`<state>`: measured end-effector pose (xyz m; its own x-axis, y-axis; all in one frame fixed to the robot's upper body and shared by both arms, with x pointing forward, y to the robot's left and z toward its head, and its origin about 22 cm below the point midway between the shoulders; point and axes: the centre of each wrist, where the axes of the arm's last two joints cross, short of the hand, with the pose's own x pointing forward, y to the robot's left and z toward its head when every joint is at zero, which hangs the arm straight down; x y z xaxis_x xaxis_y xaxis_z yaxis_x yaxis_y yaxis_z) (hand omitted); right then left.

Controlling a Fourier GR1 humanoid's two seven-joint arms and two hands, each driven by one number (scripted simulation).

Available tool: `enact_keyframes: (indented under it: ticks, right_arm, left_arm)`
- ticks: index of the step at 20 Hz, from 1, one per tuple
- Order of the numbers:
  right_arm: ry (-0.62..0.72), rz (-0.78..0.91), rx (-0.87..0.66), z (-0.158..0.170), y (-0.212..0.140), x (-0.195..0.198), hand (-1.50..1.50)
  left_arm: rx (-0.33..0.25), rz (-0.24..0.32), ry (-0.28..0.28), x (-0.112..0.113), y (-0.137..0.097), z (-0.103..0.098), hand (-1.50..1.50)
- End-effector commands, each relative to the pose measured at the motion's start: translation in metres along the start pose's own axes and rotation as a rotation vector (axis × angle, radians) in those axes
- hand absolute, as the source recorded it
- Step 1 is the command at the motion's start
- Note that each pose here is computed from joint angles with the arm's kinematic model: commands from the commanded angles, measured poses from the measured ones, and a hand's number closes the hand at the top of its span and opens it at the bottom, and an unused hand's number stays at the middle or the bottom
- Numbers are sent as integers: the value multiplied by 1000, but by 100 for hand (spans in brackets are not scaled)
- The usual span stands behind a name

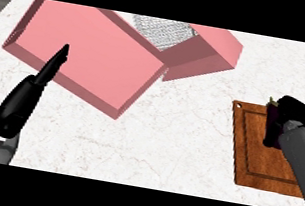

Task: Pick the eggplant from the cutting board and place it in the tiered basket

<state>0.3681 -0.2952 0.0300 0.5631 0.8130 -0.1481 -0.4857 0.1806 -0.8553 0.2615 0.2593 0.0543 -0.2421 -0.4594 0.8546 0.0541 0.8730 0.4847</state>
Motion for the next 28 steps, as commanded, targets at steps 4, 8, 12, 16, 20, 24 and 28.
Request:
enact_keyframes:
  ticks: [4,8,12,16,20,24,28]
  right_arm:
    - [-106,34,-143,2,-12,1,150]
    - [106,-174,-172,54,29,41,150]
    - [286,-312,-203,75,55,48,150]
    - [278,-385,-328,114,47,58,150]
    - [226,-522,-435,156,25,57,150]
    - [120,-751,-526,204,1,48,150]
    - [95,-696,-667,261,-16,50,150]
  left_arm:
    - [-8,8,-14,-5,23,7,0]
    - [19,1,44,-8,2,14,0]
    - [39,-13,80,-15,11,23,0]
    - [61,-23,90,-15,13,22,0]
    - [53,-31,96,-17,20,25,0]
    - [75,-24,76,-16,23,22,0]
    - [34,0,48,-6,16,19,0]
